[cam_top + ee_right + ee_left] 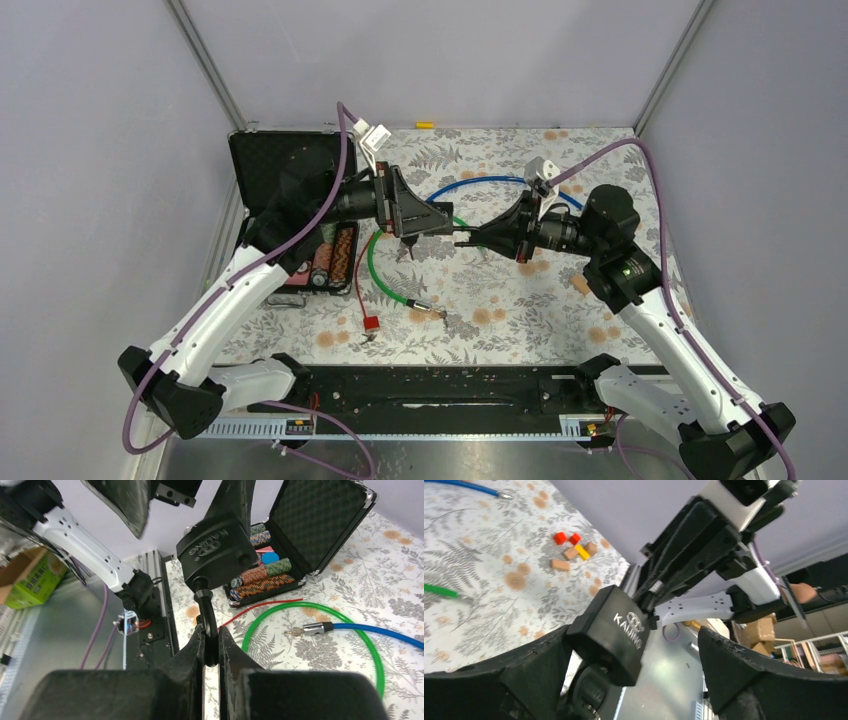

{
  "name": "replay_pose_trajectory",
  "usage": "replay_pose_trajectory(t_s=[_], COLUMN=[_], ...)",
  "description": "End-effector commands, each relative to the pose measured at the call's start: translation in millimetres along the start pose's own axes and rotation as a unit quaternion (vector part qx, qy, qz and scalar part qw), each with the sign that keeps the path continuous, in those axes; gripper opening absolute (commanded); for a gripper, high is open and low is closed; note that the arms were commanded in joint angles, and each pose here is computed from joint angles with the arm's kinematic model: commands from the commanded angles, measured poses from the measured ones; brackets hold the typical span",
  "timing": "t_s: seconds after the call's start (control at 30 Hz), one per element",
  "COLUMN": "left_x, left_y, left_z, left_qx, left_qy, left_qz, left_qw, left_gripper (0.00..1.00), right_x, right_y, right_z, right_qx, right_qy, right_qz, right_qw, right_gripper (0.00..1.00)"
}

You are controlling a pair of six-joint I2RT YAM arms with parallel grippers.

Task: Lock with the key
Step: Lock the lock.

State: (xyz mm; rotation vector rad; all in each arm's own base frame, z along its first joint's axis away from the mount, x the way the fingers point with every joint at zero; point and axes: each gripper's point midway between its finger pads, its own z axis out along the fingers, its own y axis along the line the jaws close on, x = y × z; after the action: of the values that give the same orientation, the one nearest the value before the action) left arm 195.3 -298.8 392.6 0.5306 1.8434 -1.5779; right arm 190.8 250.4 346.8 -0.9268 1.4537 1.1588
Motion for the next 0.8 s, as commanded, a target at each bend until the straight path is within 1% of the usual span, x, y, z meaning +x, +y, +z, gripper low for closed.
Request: replay_pose_trajectory(t_s=[0.0,0.1,0.2,0.33,0.4,0.53,0.6,0.7,0.77], left_x=[-31.0,-42.9,-53.1,-61.4,-55.4,-28.6,-17.7,-13.7,-10.2], left_y=[1.7,6.8,10.8,8.0,-0.5,-16.5,-16.0,-14.5,-18.5], left_z=[-14.9,-18.5,-22.8,-31.3,-30.7,-25.6,-24.1,-21.5,-18.9], left_qx=[-0.054,-0.072,-0.092,-0.100,-0.071,0.016,0.035,0.045,0.069], left_qy=[-0.061,-0.082,-0.098,-0.118,-0.110,-0.066,-0.049,-0.045,-0.042], left_qz=[0.102,0.148,0.185,0.248,0.278,0.315,0.317,0.307,0.299], left_qw=[0.991,0.983,0.973,0.956,0.952,0.947,0.946,0.949,0.951], left_gripper=[0.96,0.99,0.99,0.99,0.99,0.99,0.99,0.98,0.99], right_x=[-55.7,-61.8,-63.4,-63.9,-65.9,-72.3,-77.2,-84.2,-89.7], right_y=[22.4,23.3,19.1,13.9,13.7,23.3,31.6,44.4,51.6], right_z=[-4.2,-1.8,0.6,2.9,3.9,1.8,-1.1,-8.6,-12.3], right_qx=[-0.022,-0.024,-0.016,-0.004,-0.004,-0.023,-0.037,-0.051,-0.060], right_qy=[-0.077,-0.082,-0.084,-0.084,-0.083,-0.089,-0.094,-0.101,-0.109], right_qz=[0.007,0.051,0.086,0.107,0.119,0.126,0.124,0.114,0.109], right_qw=[0.997,0.995,0.993,0.991,0.989,0.988,0.987,0.987,0.986], right_gripper=[0.00,0.00,0.00,0.00,0.00,0.00,0.00,0.00,0.00])
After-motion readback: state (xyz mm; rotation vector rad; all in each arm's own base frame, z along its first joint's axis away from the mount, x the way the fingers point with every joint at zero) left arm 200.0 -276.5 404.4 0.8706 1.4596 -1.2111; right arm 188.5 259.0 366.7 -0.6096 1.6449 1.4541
